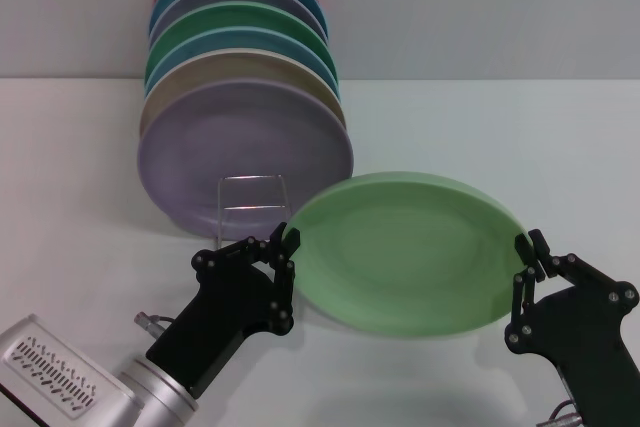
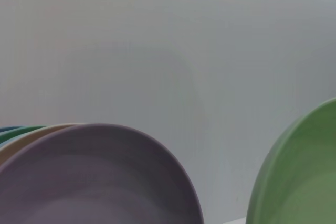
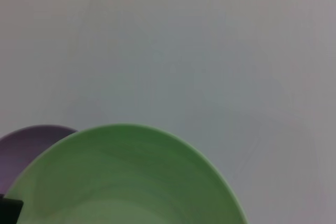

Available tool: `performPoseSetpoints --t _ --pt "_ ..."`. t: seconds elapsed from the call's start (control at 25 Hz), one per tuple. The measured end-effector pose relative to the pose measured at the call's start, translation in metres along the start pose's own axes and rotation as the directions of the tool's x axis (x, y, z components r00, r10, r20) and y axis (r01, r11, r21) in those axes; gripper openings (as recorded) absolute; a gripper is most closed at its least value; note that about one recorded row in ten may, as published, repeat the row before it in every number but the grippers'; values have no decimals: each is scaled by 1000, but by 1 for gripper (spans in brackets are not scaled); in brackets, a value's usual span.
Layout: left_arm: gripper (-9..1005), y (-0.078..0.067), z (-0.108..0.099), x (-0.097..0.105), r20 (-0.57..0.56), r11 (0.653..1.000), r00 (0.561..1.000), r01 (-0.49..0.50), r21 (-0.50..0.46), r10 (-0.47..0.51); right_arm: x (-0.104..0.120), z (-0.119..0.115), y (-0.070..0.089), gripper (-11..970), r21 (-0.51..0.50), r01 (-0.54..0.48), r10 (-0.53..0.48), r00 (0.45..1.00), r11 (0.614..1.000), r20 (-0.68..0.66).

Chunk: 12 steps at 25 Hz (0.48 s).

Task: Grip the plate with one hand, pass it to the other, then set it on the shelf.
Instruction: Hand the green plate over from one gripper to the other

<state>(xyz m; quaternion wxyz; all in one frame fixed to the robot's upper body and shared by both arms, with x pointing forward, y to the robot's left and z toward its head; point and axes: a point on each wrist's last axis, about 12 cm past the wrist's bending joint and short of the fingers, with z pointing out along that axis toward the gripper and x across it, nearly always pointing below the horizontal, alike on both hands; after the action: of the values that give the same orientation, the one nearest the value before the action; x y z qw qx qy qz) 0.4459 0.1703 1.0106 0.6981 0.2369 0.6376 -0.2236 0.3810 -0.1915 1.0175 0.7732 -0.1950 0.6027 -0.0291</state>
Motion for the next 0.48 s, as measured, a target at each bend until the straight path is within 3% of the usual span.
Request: performPoseSetpoints --t 0.48 --pt "34 0 -2 0 0 1000 1000 4 -16 -4 0 0 -1 18 -1 12 -12 1000 1000 0"
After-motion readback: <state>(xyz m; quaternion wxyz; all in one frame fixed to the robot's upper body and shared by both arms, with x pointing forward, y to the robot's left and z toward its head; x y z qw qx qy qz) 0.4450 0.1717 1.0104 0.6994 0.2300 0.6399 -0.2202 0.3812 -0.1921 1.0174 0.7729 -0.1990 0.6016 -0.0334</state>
